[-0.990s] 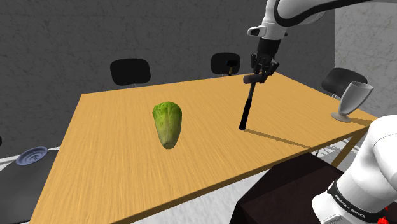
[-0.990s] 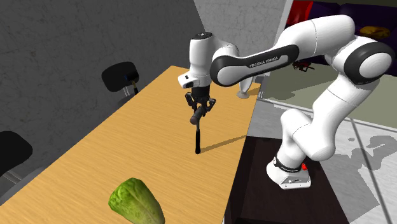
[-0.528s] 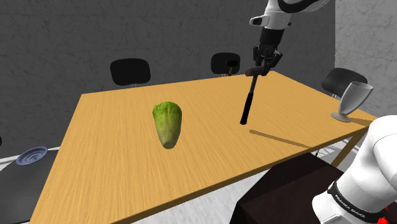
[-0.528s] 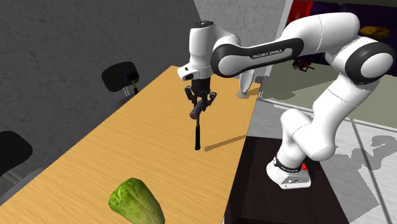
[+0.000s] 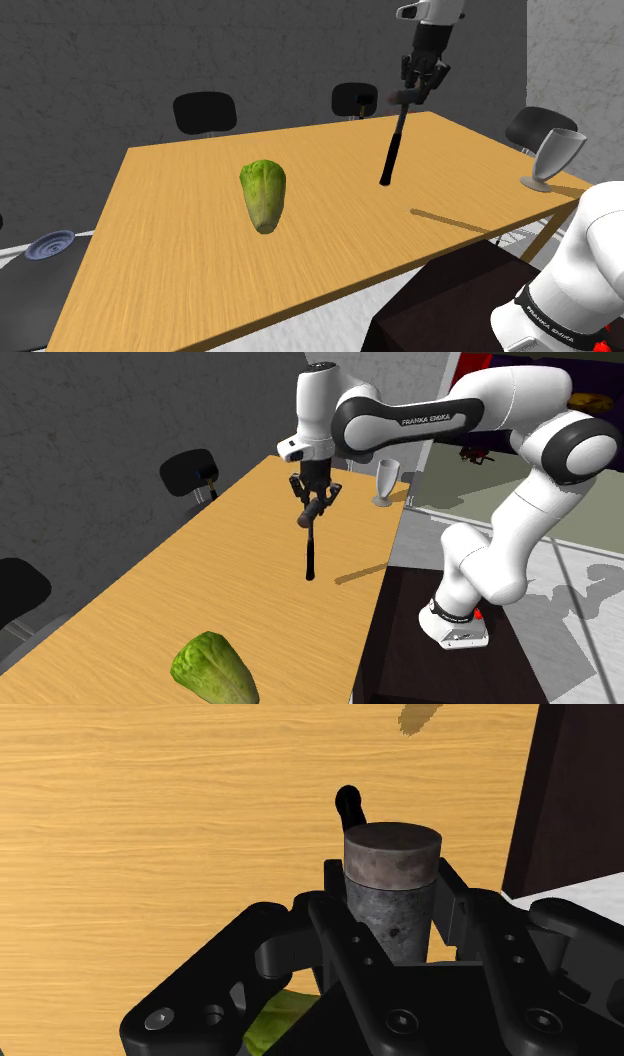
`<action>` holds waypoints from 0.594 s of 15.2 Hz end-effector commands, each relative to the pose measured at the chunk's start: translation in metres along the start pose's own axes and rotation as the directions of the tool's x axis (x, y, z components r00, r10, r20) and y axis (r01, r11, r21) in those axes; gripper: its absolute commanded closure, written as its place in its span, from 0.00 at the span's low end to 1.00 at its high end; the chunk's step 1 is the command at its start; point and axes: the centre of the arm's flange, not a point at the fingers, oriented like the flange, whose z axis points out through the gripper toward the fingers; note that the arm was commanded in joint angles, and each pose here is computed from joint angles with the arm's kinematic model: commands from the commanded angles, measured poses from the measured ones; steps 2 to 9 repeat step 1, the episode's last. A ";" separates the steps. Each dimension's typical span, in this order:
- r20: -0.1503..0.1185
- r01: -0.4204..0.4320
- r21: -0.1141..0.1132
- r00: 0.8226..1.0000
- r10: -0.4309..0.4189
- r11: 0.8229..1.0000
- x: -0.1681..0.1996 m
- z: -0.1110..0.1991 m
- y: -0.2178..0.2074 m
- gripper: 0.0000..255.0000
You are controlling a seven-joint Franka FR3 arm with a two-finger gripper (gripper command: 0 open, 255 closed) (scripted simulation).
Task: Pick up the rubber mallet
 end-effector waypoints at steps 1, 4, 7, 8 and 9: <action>0.000 0.000 0.000 1.000 0.000 1.000 0.000 -0.003 0.000 1.00; 0.000 0.000 0.000 1.000 0.000 1.000 0.000 -0.003 0.000 1.00; 0.000 0.000 0.000 1.000 0.000 1.000 0.000 -0.003 0.000 1.00; 0.000 0.000 0.000 1.000 0.000 1.000 0.000 -0.003 0.000 1.00; 0.000 0.000 0.000 1.000 0.000 1.000 0.000 -0.003 0.000 1.00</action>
